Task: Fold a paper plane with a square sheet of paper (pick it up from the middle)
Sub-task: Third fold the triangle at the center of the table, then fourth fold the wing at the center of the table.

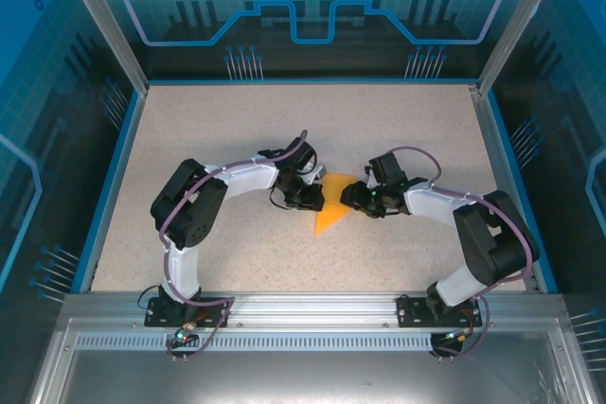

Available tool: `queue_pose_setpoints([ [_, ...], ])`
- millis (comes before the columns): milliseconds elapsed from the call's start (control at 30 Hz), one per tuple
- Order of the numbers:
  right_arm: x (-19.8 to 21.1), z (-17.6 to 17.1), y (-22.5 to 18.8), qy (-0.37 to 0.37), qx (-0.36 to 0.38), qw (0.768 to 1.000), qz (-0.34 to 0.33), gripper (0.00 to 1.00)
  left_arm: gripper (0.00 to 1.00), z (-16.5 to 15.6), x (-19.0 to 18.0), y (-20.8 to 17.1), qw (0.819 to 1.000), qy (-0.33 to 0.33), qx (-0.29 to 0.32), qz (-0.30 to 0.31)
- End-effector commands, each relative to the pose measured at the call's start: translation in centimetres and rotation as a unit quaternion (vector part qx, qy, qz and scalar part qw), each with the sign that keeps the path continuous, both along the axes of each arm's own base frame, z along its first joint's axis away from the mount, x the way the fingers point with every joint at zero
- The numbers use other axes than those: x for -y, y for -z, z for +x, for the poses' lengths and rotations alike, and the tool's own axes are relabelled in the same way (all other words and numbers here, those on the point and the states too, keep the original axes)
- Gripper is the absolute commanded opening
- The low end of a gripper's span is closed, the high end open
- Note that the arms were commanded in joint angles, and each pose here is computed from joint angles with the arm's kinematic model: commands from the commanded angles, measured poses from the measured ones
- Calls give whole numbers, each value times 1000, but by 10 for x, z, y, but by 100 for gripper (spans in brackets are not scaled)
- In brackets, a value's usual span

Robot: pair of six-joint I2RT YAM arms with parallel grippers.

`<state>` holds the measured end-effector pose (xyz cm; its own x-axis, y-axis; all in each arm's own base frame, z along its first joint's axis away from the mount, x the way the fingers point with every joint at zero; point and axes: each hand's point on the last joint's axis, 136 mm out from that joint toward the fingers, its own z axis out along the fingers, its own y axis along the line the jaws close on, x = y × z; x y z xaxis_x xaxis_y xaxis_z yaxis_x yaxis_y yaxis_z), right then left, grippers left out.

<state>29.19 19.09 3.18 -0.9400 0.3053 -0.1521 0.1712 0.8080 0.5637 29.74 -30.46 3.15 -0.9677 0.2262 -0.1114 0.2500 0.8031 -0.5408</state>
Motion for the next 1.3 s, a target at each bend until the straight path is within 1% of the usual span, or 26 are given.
queue_pose_setpoints([
  [0, 1, -4, 9, -7, -15, 1000, -25, 53, 12, 0, -4, 4, 1000, 6, -2, 6],
  [333, -18, 5, 2, -14, 2, 1000, 27, 50, 11, -1, -5, 6, 1000, 7, -4, 9],
  [633, -21, 5, -10, -15, 12, 999, 40, 49, 10, -2, -7, 12, 1000, 6, -10, 12],
  [833, -27, 4, -15, -14, 16, 998, 66, 47, 10, -1, -8, 15, 1000, 5, -12, 12],
  [967, -31, 5, -18, -13, 19, 996, 82, 44, 9, -1, -9, 19, 1000, 4, -15, 14],
  [1267, -39, 0, -19, -21, 19, 996, 86, 31, 8, 1, -8, 25, 1000, 2, -19, 12],
])
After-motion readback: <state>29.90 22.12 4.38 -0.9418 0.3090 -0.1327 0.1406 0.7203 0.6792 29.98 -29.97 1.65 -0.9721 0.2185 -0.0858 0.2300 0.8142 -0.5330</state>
